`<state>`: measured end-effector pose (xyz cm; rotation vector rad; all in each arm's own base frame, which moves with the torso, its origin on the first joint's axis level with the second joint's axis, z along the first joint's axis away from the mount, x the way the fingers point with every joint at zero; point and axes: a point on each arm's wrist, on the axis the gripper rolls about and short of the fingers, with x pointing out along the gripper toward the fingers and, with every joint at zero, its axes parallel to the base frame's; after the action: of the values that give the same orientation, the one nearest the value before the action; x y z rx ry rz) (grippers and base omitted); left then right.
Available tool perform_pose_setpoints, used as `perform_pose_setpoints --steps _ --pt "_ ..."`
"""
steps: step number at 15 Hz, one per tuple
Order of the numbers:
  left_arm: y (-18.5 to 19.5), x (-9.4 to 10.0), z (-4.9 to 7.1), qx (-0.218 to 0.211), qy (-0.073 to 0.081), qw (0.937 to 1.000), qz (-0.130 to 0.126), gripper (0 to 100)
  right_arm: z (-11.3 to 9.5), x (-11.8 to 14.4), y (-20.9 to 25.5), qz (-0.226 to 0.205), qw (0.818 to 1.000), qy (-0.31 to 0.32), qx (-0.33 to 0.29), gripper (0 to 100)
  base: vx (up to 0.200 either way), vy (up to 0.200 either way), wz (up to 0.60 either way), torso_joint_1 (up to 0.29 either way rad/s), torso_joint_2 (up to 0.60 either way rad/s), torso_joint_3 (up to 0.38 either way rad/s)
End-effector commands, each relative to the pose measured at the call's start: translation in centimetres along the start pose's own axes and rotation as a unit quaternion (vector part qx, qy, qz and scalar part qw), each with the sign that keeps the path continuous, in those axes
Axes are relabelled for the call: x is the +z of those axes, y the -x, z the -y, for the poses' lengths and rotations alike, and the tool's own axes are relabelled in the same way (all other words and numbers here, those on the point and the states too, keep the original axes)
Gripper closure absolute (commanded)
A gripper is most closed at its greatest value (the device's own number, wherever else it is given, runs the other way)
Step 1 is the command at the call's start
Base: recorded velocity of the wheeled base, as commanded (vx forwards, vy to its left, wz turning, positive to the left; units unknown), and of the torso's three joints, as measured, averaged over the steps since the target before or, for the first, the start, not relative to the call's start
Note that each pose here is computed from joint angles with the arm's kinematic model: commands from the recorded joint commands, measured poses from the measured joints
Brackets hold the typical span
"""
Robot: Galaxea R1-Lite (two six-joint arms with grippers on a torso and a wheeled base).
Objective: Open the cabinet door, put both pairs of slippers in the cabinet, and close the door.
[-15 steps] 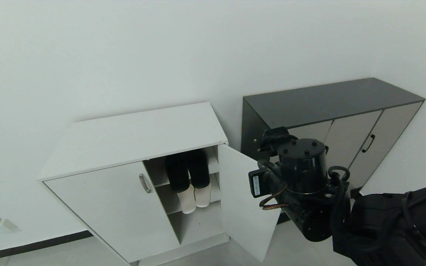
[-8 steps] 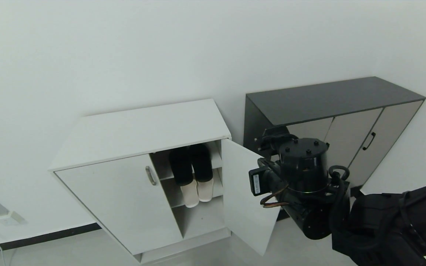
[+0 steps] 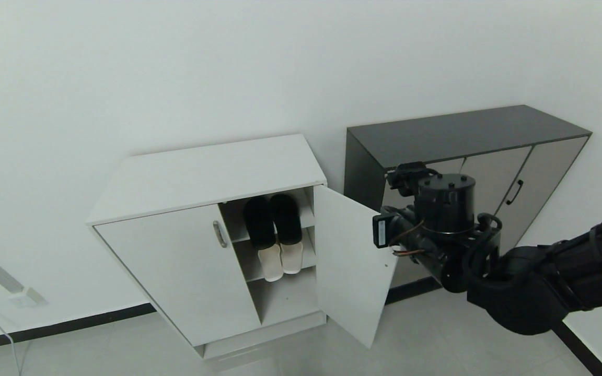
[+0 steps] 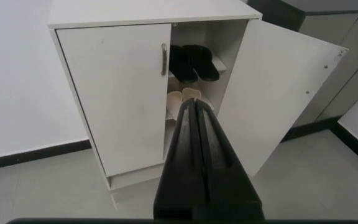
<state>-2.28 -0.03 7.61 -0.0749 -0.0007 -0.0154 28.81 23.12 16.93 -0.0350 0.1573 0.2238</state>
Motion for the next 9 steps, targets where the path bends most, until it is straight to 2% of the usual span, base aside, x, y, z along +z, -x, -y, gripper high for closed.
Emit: perform_pose_setpoints --steps 1,4,6,9 --pt "0.0 0.0 0.0 0.000 0.000 1.0000 -0.001 100 1.9 -0.2 -3.3 -0.003 0.999 -0.016 -0.034 100 0.000 0.000 0.00 0.000 0.00 0.000" --pt "0.0 0.0 0.0 0.000 0.000 1.0000 -0.001 100 3.0 -0.1 -5.0 -0.038 0.997 -0.061 -0.017 100 0.000 0.000 0.00 0.000 0.00 0.000" --pt "0.0 0.0 0.0 0.000 0.000 1.0000 -0.001 100 4.0 -0.2 -6.4 -0.045 0.995 -0.085 -0.024 100 0.000 0.000 0.00 0.000 0.00 0.000" --pt "0.0 0.0 0.0 0.000 0.000 1.0000 -0.001 100 5.6 -1.9 -8.7 -0.064 0.994 -0.086 -0.037 100 0.000 0.000 0.00 0.000 0.00 0.000"
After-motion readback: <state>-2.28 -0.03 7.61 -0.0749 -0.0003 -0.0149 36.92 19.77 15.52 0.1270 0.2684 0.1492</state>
